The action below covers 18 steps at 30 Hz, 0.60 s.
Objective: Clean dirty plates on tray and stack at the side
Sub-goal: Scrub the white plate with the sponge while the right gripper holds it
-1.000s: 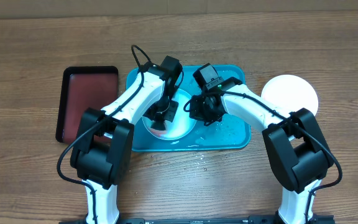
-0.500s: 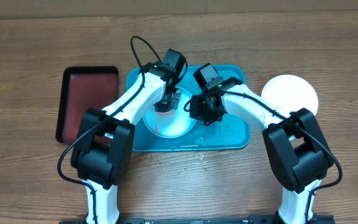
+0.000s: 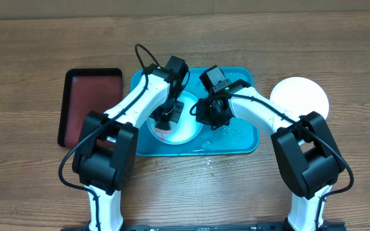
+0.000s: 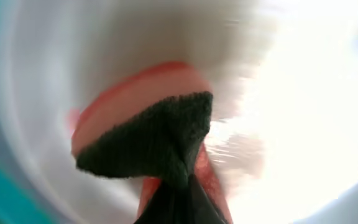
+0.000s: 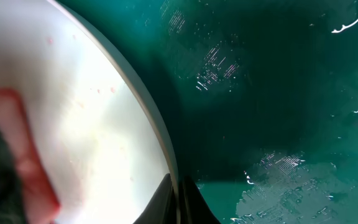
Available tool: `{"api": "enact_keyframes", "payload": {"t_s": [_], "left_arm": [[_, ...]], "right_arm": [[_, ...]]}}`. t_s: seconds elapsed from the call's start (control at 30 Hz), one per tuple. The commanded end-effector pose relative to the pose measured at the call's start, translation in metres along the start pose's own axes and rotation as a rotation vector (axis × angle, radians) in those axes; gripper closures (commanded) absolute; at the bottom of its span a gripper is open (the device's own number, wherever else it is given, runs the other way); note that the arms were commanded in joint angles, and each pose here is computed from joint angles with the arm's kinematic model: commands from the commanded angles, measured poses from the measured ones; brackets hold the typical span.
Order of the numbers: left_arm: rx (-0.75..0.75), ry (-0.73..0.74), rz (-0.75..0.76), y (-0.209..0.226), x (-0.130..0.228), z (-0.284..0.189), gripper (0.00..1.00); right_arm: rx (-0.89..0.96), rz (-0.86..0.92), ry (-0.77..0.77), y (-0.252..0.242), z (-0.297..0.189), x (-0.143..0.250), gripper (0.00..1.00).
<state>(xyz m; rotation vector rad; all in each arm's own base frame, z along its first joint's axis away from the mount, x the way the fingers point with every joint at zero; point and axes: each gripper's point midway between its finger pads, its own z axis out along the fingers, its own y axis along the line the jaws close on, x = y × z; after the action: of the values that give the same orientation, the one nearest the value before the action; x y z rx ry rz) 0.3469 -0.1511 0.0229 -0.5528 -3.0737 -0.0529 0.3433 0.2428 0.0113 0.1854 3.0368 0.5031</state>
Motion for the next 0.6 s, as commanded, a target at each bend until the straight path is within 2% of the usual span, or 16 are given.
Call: {"api": "enact_keyframes", "payload": {"t_s": [0.0, 0.13, 0.3, 0.43, 0.57], "left_arm": [[0.184, -0.041, 0.258, -0.033, -0.004, -0.004, 0.96], [0.157, -0.132, 0.313, -0.031, -0.026, -0.005, 0.96], [0.094, -0.251, 0.287, -0.023, -0.056, -0.009, 0.96], [-0.059, -0.305, 0.108, 0.005, -0.073, -0.013, 0.96], [-0.220, -0.305, -0.086, 0.037, -0.069, -0.016, 0.96]], "right_arm": [[0.000, -0.008, -0.002, 0.001, 0.001, -0.001, 0.96], [0.000, -0.008, -0.002, 0.001, 0.001, -0.001, 0.96], [0.000, -0.008, -0.002, 0.001, 0.001, 0.000, 0.96], [0.002, -0.008, -0.001, 0.001, 0.001, 0.000, 0.96], [0.002, -0.008, -0.001, 0.001, 0.001, 0.000, 0.96]]}}
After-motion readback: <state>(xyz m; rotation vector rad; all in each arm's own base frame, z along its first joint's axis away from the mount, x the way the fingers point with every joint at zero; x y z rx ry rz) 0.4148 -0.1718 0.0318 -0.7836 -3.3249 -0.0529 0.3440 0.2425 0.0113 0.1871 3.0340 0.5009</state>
